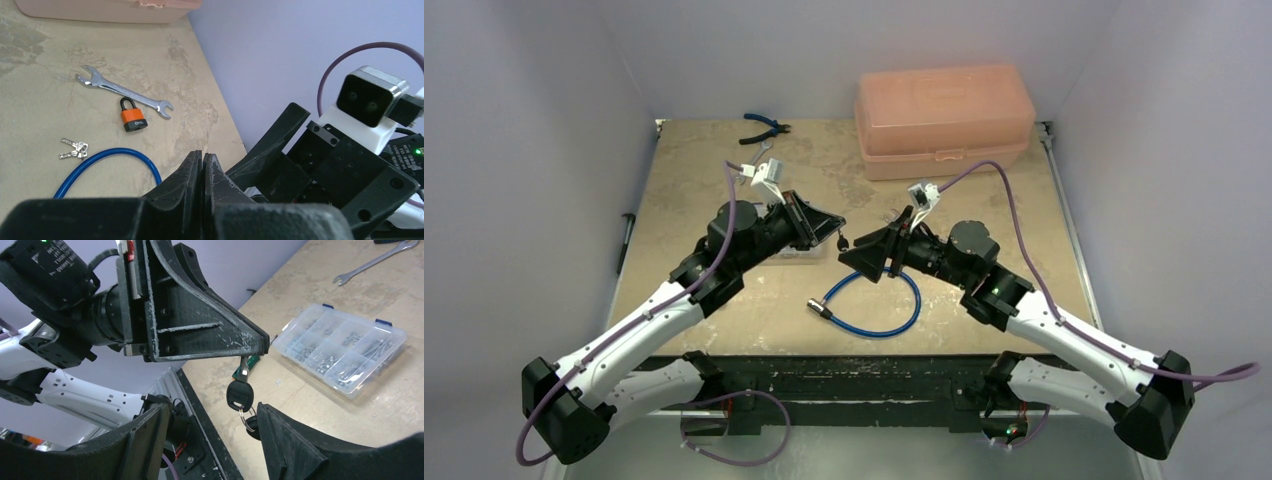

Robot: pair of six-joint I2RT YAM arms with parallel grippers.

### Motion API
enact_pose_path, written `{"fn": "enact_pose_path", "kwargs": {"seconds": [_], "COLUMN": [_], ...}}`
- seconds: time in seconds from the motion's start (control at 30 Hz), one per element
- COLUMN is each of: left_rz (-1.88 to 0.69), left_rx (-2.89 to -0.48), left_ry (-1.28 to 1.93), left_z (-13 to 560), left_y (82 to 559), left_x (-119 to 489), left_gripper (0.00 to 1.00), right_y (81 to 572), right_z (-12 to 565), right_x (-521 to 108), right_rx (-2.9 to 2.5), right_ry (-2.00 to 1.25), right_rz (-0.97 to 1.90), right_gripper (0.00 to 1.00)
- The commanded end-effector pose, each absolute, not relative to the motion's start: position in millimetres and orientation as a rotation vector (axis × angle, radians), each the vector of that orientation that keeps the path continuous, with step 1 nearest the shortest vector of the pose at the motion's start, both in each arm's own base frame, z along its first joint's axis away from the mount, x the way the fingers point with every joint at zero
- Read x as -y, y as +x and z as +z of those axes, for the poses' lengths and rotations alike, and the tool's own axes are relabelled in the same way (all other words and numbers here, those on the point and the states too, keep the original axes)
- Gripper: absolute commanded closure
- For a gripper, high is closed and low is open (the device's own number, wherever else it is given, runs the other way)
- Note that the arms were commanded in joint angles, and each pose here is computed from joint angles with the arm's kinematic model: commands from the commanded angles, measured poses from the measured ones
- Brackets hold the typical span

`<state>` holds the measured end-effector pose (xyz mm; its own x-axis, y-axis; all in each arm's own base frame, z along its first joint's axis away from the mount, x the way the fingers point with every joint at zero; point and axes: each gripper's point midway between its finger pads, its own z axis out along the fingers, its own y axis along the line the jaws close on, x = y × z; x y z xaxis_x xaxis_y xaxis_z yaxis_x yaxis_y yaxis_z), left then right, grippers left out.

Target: Unlock with the key

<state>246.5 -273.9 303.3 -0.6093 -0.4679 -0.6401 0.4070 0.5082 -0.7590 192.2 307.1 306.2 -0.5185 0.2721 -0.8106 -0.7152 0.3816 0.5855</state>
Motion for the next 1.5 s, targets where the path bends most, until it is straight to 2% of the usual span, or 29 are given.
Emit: {"fn": "enact_pose_path", "kwargs": {"seconds": [0.0,0.13,0.63,0.73,0.9,1.2,1.47], "left_rz": [-1.301,-1.315,-1.332,-1.330,-1.327,-1.325,-1.319], "left_rx": [-1.707,-1.689,-1.669,-1.672,-1.668,-1.659,-1.665], "left_ry": [-0.036,-0.025,-0.023,-0.025,-0.031,-0.038,-0.045], "left_z": [354,358,362,361,362,365,361], "left_y": [245,243,238,237,237,238,240], "left_x": [274,274,272,271,269,268,268], "left_gripper": [1.00,1.00,1.00,1.00,1.00,1.00,1.00], "right_y": [189,195,198,198,197,191,188], "right_z": [318,317,324,328,335,342,347], "right_x": [-313,-313,-322,-321,-320,-322,-323], "right_rx": [-1.641,-1.647,-1.624,-1.612,-1.595,-1.570,-1.546], "right_ry": [-0.402,-0.374,-0.385,-0.379,-0.374,-0.403,-0.402], "right_rz": [1.377,1.362,1.403,1.410,1.419,1.448,1.478], "right_gripper": [0.29,0.30,0.45,0.45,0.38,0.47,0.48]}}
